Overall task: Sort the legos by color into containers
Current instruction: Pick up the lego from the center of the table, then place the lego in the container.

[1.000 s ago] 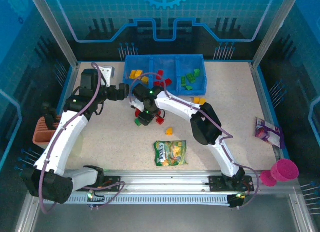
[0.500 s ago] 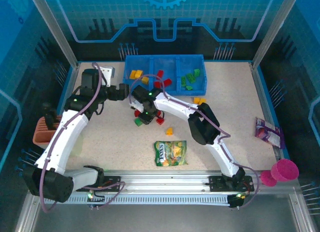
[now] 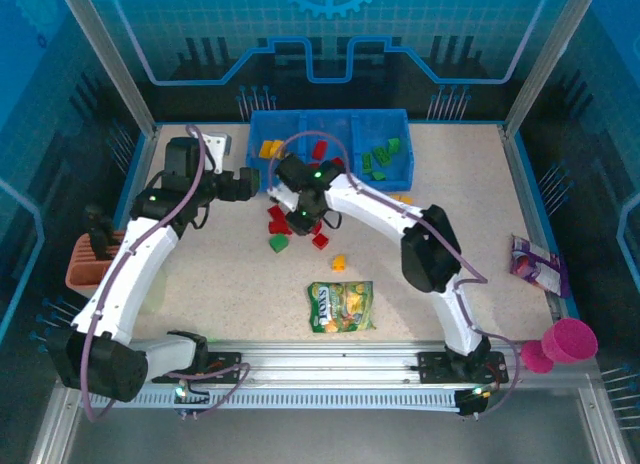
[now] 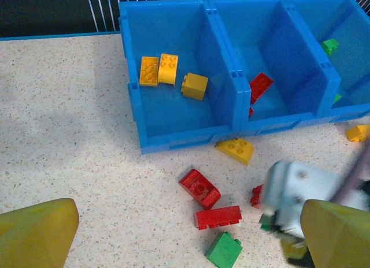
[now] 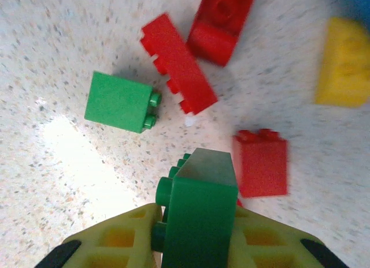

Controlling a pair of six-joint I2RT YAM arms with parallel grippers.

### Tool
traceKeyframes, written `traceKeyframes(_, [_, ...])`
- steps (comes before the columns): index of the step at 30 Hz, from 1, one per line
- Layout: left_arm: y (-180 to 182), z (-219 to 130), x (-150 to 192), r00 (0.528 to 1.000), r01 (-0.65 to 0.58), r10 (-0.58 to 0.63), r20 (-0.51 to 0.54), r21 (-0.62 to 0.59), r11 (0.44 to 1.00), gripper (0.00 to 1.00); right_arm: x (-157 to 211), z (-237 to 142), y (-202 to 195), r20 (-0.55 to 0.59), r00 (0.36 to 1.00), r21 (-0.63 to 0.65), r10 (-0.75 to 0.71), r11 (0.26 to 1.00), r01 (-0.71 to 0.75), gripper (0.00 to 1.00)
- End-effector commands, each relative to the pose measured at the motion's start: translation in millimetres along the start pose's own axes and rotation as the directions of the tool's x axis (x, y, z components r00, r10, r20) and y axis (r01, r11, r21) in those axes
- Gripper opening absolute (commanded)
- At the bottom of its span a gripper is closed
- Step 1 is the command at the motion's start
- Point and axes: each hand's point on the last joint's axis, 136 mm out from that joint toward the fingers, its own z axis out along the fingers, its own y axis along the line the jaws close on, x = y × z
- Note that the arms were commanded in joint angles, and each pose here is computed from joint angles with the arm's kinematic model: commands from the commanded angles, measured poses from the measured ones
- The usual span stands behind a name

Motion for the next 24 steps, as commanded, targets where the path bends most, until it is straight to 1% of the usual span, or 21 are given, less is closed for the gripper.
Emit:
traceKeyframes(1, [-0.9,0.9,-3.6,1.0,0.009,-0.009,0.006,0.022,1.0,0.99,-11.2,-42.7,-21.5,0.086,0.995,0.027,0.051,0.998,-0.054,0.25])
traceKeyframes(4, [0.0,0.5,-3.8,1.0,0.009,-0.009,0.005,0.018,1.0,0.99,-15.1,-54.5,-40.7,0.125,0.988,0.027,0.09,0.995,-0.094,0.25])
traceKeyframes(8, [0.9,1.1,-3.1,1.0,0.004,-0.004,0.005,0.013,1.0,0.99,-13.8,-66.8,-79.8,0.167,0.973,0.035,0.156,0.986,-0.164,0.25])
traceKeyframes(14, [3.8,2.5,-1.4,1.0,-0.004,0.004,-0.002,-0.001,1.0,0.99,-5.3,-82.7,-156.7,0.221,0.952,0.148,0.214,0.957,-0.25,0.24])
traceKeyframes(19, [5.1,5.0,-0.8,1.0,-0.004,0.004,-0.007,-0.005,1.0,0.99,-5.9,-90.7,-220.2,0.323,0.907,0.22,0.27,0.911,-0.35,0.24])
traceKeyframes(24, [6.2,9.1,0.9,1.0,-0.004,0.003,-0.026,-0.006,1.0,0.99,-8.5,-81.6,-266.4,0.358,0.887,0.278,0.292,0.873,-0.4,0.24])
